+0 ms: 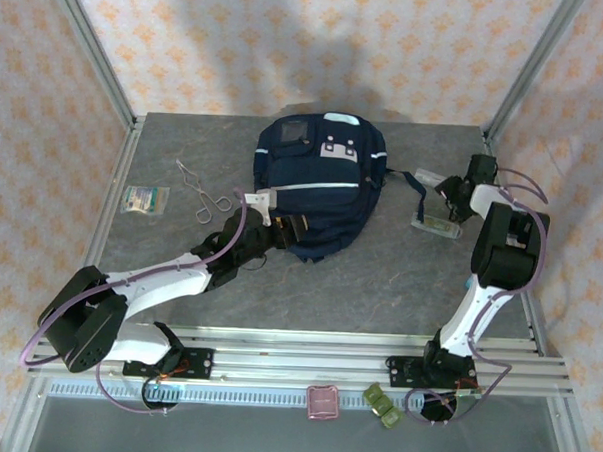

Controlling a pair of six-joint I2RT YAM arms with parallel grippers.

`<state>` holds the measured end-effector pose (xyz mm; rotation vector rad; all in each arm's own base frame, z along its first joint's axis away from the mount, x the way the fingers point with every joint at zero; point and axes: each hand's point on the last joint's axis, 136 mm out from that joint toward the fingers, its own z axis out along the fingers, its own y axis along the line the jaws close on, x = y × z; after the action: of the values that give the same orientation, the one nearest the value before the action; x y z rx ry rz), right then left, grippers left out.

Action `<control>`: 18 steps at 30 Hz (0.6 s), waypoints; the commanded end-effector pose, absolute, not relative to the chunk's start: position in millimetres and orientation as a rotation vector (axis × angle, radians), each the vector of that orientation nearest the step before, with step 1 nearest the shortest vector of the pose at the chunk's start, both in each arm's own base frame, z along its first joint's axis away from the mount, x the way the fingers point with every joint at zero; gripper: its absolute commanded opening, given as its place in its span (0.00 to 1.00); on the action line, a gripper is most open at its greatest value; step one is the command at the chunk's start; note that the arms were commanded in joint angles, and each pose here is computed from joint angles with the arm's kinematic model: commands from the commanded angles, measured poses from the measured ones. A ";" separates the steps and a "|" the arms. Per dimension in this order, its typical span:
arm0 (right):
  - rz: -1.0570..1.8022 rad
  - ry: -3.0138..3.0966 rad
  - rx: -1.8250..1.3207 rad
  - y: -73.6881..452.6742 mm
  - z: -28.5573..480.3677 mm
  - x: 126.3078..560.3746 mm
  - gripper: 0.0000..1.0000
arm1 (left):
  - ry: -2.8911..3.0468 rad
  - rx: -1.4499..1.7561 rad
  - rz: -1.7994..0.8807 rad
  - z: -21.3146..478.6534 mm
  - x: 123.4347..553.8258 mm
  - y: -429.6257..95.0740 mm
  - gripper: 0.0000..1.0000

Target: Pack books, pencil case, and school supplies into a backpack

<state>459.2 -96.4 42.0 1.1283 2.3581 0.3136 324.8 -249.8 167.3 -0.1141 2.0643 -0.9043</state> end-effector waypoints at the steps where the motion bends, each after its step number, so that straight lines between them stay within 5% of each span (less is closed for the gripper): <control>1: 0.328 2.383 1.148 -89.7 50.0 432.8 0.73 | 2.055 -0.110 -0.942 163.6 324.4 -256.5 0.60; 11: 0.493 2.504 1.007 -25.0 52.0 368.3 0.72 | 2.069 -0.091 -0.987 157.4 328.9 -269.4 0.60; 18: 0.320 2.549 0.962 -23.6 47.6 347.4 0.73 | 2.076 -0.082 -0.997 159.5 331.0 -274.0 0.60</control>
<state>357.6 -12.7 49.7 0.9646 2.5311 0.4345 325.2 -263.2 141.1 -0.0948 2.1307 -0.9434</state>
